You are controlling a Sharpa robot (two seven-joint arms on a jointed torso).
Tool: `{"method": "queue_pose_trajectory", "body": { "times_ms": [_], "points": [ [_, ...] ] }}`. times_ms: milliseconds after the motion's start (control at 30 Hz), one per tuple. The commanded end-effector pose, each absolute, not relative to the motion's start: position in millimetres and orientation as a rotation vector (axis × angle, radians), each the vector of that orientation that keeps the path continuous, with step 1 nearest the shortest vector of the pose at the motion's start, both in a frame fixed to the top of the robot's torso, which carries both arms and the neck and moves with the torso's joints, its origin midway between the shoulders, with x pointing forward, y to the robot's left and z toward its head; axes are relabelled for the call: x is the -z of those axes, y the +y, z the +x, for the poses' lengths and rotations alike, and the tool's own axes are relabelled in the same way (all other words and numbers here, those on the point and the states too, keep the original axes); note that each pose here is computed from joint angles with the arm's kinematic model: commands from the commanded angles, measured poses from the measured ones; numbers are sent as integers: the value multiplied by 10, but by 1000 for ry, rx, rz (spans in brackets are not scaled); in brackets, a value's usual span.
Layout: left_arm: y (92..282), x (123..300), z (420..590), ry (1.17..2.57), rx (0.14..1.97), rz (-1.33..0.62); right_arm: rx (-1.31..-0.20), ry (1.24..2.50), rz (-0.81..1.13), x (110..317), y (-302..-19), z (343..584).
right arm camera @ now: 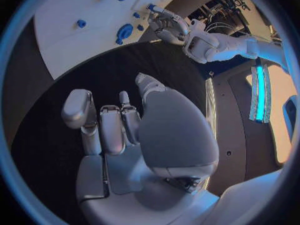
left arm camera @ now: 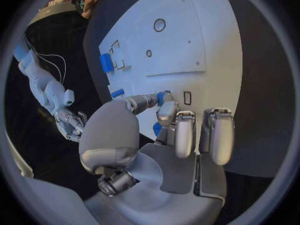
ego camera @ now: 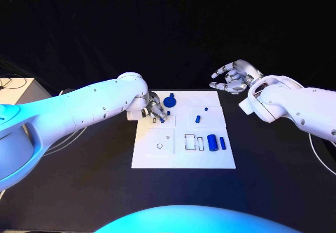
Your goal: Assemble the parts on the task board
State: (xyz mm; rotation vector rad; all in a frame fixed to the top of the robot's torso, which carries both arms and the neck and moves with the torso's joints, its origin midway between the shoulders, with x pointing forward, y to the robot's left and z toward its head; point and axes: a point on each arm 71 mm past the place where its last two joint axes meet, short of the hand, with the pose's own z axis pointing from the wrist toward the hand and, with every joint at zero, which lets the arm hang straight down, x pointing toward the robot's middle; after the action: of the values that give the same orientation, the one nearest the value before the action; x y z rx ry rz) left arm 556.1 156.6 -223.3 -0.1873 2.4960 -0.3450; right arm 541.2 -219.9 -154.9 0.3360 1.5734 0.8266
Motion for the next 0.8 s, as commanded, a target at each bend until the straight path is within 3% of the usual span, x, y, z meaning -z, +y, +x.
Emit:
{"method": "queue_pose_trajectory", "body": {
  "times_ms": [33, 800],
  "points": [
    [1536, 2237, 5555, 2508, 355, -168, -832, 1579, 320, 1551, -2187, 5406],
    [1590, 2261, 5574, 2532, 319, -149, -836, 1583, 319, 1562, -2175, 5395]
  ]
}}
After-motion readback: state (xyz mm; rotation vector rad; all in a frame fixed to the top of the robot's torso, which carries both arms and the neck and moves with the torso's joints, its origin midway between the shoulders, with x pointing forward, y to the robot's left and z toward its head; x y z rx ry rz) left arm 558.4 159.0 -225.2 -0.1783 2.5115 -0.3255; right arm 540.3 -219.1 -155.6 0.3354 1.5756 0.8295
